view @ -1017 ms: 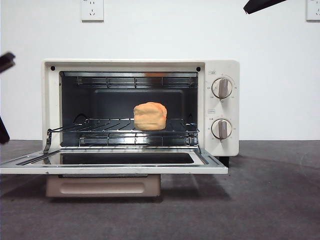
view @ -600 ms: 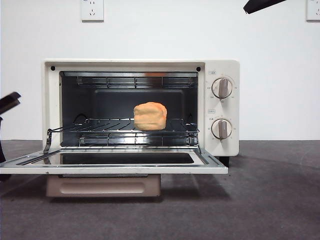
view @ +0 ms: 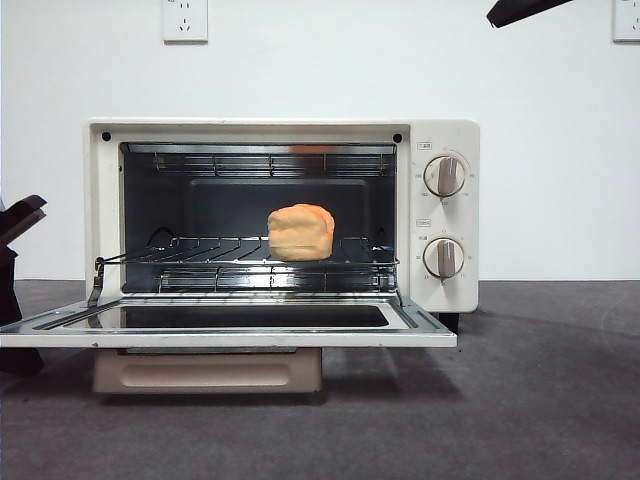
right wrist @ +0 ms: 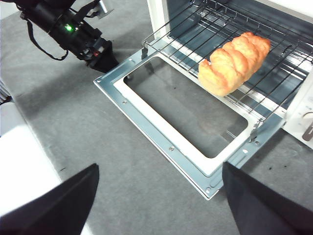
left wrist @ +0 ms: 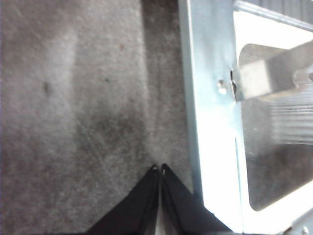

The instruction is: The left arm flap open the oven, the right arm pick bread and place it into oven, the left arm flap close the oven

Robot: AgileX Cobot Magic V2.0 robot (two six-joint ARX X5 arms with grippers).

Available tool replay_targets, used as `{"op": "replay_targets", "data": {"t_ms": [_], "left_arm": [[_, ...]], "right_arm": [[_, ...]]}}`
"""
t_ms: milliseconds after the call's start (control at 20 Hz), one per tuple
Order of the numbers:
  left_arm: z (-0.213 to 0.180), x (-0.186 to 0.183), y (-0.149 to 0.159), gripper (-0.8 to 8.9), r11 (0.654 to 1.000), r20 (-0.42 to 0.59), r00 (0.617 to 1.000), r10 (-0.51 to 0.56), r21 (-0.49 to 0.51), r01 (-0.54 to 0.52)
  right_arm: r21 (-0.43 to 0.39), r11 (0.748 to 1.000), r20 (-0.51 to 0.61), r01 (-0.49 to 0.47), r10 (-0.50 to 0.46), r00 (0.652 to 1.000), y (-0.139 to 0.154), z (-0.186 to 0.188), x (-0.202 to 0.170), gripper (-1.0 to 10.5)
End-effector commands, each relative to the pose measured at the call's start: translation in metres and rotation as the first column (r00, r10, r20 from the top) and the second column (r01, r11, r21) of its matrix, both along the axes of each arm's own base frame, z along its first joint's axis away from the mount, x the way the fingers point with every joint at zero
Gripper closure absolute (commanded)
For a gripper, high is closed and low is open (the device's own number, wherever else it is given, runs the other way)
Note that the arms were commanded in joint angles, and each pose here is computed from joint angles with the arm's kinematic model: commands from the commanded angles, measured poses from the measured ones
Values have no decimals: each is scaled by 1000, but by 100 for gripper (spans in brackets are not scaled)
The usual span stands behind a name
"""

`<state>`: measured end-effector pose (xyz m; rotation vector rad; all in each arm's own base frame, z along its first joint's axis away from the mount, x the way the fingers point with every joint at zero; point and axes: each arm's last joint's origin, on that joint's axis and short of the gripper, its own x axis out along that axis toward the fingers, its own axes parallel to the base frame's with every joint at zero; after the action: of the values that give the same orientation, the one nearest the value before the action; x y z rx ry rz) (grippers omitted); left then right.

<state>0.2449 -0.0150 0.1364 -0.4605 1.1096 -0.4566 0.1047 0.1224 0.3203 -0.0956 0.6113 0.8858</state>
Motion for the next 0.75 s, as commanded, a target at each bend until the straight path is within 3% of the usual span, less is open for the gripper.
{"op": "replay_targets", "data": {"t_ms": [50, 450, 750], "left_arm": [[-2, 1, 0, 799, 997, -10, 1000, -26, -67, 26], [5, 5, 8, 799, 962, 36, 998, -44, -267, 52], [11, 12, 9, 798, 942, 87, 996, -23, -331, 51]], "right_arm": [[7, 1000, 17, -11, 11, 1000, 2, 4, 0, 546], [7, 1000, 17, -10, 10, 1000, 2, 4, 0, 546], [8, 1000, 15, -9, 9, 1000, 2, 4, 0, 546]]}}
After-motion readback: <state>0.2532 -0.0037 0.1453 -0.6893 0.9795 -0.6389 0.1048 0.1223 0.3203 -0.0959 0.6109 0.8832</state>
